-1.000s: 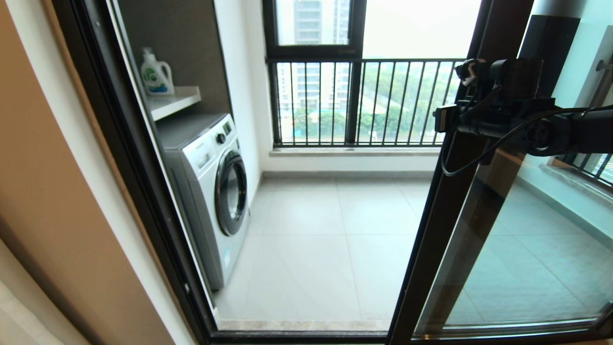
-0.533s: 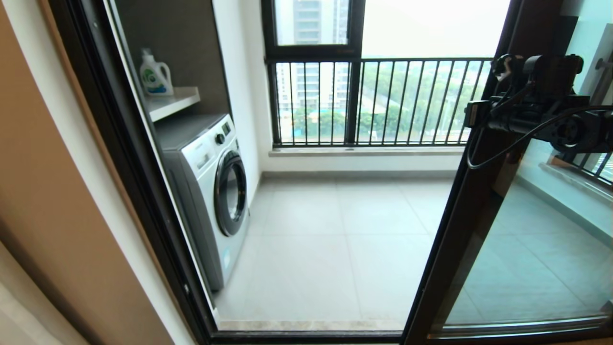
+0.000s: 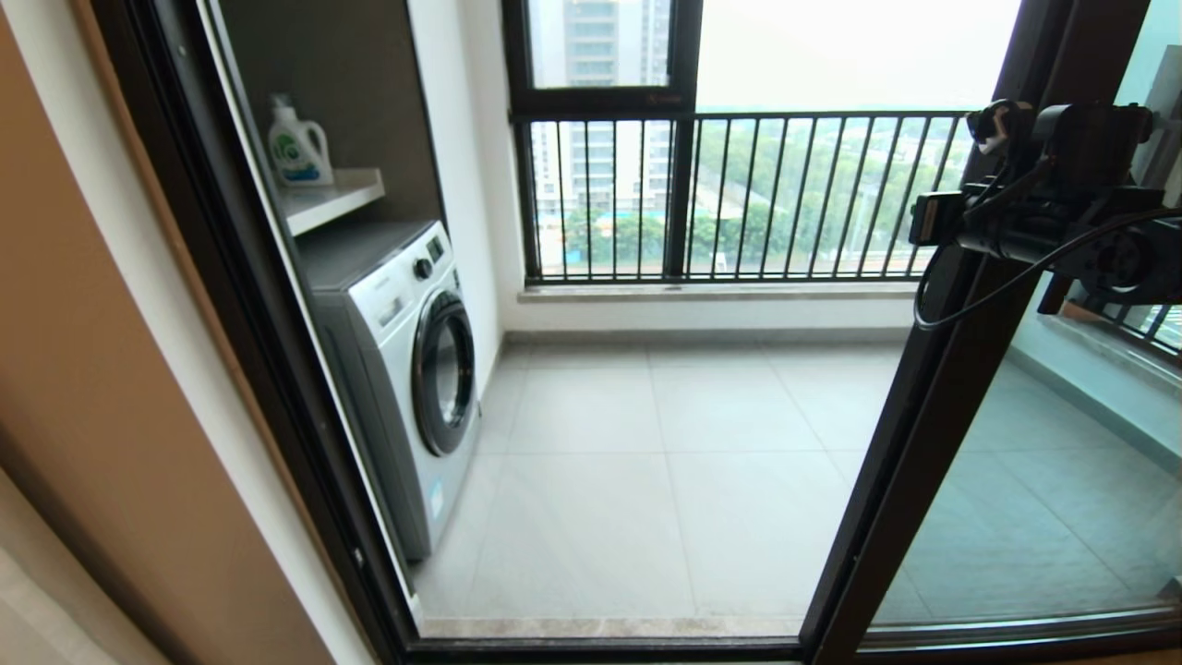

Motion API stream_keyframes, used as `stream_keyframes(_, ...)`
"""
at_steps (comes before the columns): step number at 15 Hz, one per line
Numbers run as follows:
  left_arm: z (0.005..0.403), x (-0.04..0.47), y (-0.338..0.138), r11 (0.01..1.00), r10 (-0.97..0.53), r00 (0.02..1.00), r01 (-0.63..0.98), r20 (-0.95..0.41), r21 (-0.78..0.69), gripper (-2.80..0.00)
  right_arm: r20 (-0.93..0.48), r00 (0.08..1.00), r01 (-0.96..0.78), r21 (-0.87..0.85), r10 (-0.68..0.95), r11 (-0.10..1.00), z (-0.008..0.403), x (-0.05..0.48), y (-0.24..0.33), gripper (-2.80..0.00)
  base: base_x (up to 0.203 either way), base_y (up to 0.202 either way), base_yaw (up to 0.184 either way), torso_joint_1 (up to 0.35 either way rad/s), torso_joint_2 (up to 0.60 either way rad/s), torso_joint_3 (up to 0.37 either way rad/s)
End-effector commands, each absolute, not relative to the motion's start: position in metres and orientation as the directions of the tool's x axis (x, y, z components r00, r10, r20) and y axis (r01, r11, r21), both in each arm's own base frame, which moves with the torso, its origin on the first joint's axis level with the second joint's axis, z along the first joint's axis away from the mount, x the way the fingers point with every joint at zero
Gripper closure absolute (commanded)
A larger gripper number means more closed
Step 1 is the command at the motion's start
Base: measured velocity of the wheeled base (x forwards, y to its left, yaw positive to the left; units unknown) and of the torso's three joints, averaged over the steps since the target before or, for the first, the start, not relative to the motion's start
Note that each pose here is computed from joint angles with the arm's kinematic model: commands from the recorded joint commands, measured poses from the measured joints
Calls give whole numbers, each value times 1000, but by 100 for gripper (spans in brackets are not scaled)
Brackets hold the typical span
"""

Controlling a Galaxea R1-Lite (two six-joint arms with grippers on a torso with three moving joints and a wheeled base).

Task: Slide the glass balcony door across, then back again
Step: Open the slid door

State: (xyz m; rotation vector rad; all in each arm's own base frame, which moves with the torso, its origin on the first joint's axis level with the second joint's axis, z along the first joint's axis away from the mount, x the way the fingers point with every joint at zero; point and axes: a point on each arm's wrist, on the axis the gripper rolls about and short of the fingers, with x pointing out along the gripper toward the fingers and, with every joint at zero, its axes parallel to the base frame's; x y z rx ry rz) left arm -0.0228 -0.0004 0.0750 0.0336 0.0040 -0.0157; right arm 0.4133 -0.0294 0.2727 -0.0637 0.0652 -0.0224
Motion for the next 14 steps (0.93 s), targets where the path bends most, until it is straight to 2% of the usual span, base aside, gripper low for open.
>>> stream_keyframes(1,75,-23,0,999,-15,1000,16,-6,34,0,-60,997,43,-67,-47,997,274,412,-29,0,0,0,0,0,0,0)
stream_keyframes(8,75,-23,0,999,-15,1000,16,-6,34,0,-57,993,96,-65,-99,993,275,410,-41,0,0,0,0,0,0,0)
stream_keyframes(14,75,-23,0,999,-15,1000,16,-5,34,0,-75,978,188,-65,-192,980,266,411,-83,0,0,0,0,0,0,0)
